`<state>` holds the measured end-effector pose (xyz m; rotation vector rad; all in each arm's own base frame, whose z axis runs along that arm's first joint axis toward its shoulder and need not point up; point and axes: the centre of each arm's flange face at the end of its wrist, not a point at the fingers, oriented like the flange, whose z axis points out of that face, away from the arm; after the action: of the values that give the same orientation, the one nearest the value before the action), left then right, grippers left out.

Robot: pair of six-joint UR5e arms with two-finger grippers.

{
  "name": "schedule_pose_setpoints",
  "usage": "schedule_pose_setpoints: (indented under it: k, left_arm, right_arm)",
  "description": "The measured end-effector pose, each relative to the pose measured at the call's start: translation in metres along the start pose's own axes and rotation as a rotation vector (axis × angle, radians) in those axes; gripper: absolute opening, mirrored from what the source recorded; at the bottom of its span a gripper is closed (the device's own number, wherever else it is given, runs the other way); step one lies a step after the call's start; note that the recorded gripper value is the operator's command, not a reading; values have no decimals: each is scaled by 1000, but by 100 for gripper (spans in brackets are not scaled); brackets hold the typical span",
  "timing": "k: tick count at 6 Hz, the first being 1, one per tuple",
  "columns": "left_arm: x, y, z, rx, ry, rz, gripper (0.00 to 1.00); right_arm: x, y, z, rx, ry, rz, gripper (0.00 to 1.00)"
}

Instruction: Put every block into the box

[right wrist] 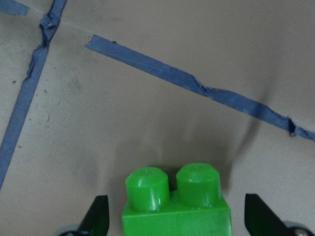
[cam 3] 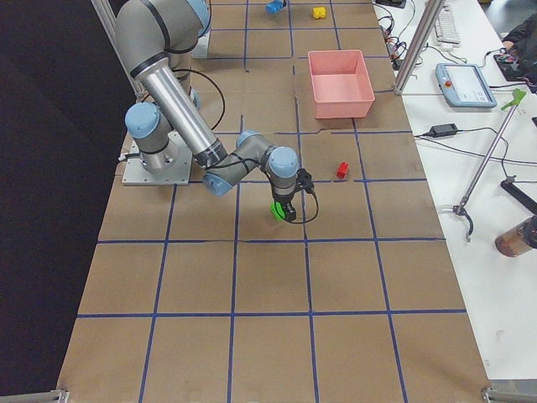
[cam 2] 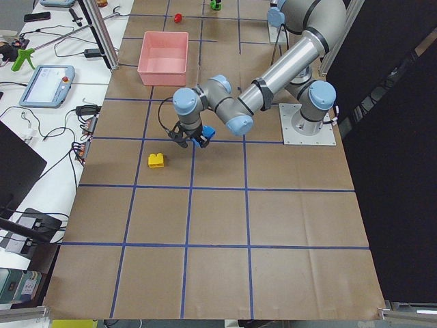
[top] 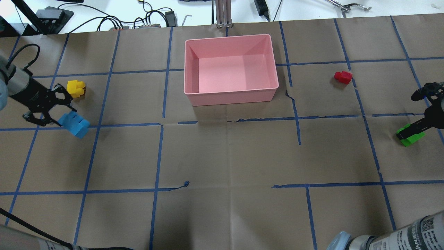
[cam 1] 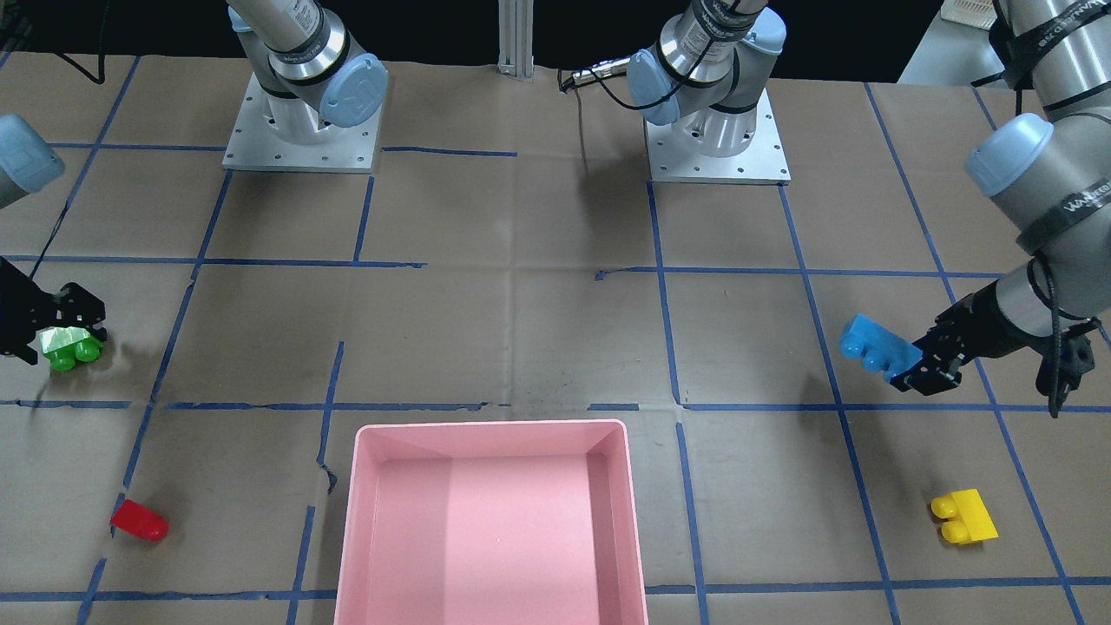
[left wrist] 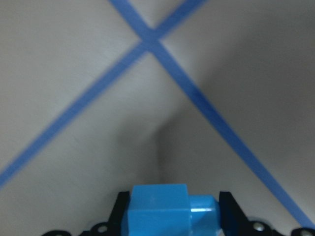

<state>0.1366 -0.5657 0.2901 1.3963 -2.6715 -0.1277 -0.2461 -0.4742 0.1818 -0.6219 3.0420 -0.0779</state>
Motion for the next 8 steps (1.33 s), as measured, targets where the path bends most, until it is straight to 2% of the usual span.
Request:
schedule_pose_setpoints:
  k: [1,2,4,5,6,7,8]
  left_arm:
    - [54,32,-21,6,72,-106,20]
    - [109,60,-39,7,126,-191,20]
    - [212,134,-42,-8,165,-333,20]
    - [256,168,-31,-19,170,-394,20]
    - [288,190,-7,-26,169,-432,20]
    - [312,196,28,-28,180,-454,22]
    - [325,198,59,-28,190,-461,31]
  right_arm:
    - [0,0,-2,-5,6,-3,23]
    - [-1,-4,-4,-5,11,-12,22]
    - [-4,-30,-30,17,57,-49,22]
    - [-1,-51,-62,32,84,-53,22]
    - [0,-77,-107,35,81,-24,22]
    - [-8,-106,-155,24,54,25,22]
    - [-26,-135,-197,4,20,87,22]
